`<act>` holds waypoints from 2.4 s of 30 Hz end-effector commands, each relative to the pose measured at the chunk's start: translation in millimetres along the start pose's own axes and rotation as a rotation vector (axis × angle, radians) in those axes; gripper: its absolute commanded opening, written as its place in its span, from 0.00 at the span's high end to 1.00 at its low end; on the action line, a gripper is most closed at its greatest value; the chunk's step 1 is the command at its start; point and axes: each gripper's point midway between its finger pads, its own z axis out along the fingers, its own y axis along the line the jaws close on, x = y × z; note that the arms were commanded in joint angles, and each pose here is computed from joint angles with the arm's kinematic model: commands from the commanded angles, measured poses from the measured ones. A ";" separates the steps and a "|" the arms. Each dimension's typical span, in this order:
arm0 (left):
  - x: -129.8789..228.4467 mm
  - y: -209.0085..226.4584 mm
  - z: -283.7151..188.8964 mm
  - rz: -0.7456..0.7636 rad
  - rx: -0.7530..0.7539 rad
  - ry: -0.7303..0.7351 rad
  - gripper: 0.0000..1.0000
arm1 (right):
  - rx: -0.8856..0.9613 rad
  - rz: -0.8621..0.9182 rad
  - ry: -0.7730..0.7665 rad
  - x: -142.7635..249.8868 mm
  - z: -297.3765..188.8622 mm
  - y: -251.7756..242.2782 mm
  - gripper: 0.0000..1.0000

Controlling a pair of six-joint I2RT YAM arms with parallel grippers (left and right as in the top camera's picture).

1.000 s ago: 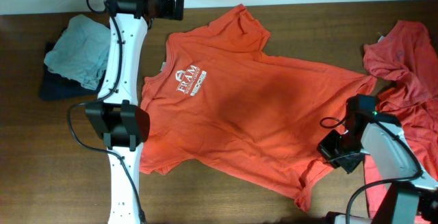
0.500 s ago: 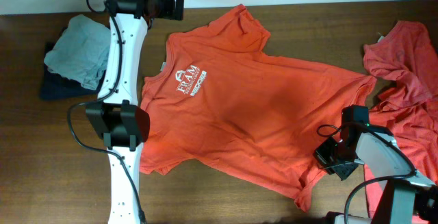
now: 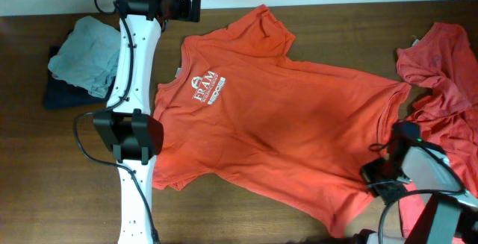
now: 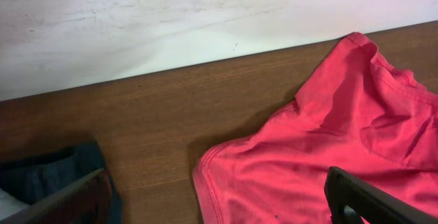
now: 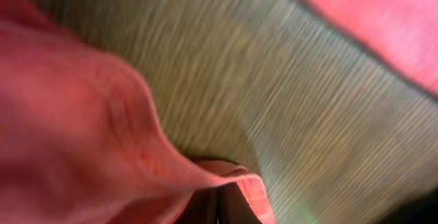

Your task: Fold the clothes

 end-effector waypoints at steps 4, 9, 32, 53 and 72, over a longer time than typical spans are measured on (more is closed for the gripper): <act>-5.0 1.1 -6.0 -0.013 0.005 -0.016 0.01 | -0.009 0.019 -0.077 -34.8 1.7 -15.8 0.96; -5.0 1.1 -6.0 -0.013 0.005 -0.016 0.01 | -0.022 -0.045 -0.099 -43.6 -7.3 -10.1 0.96; -6.9 0.0 -6.0 -0.011 0.006 -0.023 0.01 | -0.231 -0.045 -0.347 -122.7 -123.0 51.3 0.02; 107.2 35.6 -87.1 -0.172 -0.153 0.477 0.01 | -0.265 -0.252 -0.116 -65.4 -114.4 48.3 0.10; 113.3 -31.5 -191.7 -0.203 0.003 0.465 0.01 | -0.186 -0.456 0.002 54.2 -102.7 33.6 0.06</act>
